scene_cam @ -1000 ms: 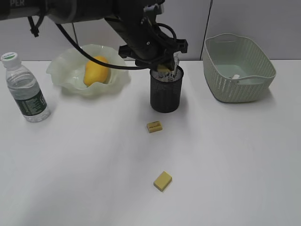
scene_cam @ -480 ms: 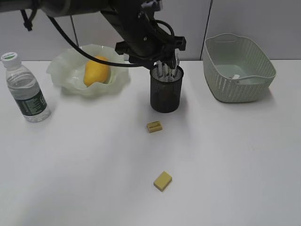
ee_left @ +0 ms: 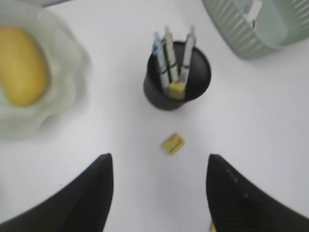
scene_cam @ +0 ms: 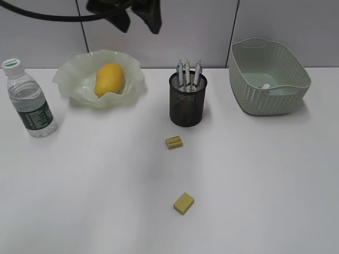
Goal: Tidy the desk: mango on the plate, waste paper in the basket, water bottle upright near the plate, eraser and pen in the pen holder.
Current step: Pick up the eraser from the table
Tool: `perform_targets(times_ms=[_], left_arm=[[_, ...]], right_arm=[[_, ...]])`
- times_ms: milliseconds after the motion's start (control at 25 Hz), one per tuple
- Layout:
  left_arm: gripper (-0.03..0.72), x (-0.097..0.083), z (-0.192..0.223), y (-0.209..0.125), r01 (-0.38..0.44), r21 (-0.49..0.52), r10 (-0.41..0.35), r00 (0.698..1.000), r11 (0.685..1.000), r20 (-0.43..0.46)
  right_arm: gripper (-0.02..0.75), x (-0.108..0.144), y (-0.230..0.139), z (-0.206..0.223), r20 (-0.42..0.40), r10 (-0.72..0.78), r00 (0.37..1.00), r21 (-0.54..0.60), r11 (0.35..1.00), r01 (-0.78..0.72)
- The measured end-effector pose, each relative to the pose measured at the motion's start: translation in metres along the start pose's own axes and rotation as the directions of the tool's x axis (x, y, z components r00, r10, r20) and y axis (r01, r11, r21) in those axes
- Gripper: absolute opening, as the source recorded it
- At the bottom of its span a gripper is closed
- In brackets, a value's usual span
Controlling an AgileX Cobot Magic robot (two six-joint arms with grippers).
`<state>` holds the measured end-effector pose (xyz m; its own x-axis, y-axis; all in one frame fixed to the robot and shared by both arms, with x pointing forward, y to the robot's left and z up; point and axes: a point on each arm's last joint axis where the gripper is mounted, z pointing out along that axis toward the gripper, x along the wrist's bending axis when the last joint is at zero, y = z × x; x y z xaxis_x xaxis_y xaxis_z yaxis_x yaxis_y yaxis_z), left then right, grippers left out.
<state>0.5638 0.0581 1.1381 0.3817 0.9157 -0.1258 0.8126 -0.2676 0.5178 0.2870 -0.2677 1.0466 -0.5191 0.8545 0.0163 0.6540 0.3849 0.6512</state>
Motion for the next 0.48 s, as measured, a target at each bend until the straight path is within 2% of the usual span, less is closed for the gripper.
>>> perform_targets(times_ms=[80, 240, 480], left_arm=[[0.463, 0.005, -0.012, -0.004, -0.031, 0.019, 0.031, 0.998, 0.999, -0.045], [0.441, 0.012, -0.033, -0.017, -0.063, 0.020, 0.065, 0.996, 0.998, -0.066], [0.426, 0.029, -0.059, -0.072, -0.072, 0.079, 0.079, 0.993, 0.994, -0.089]], right_arm=[[0.495, 0.000, 0.000, 0.000, 0.000, 0.000, 1.000, -0.003, 1.000, 0.000], [0.495, 0.000, 0.001, 0.000, 0.002, -0.001, 1.000, -0.014, 1.000, 0.001], [0.495, -0.002, 0.001, 0.000, 0.019, -0.010, 1.000, -0.014, 1.000, 0.011]])
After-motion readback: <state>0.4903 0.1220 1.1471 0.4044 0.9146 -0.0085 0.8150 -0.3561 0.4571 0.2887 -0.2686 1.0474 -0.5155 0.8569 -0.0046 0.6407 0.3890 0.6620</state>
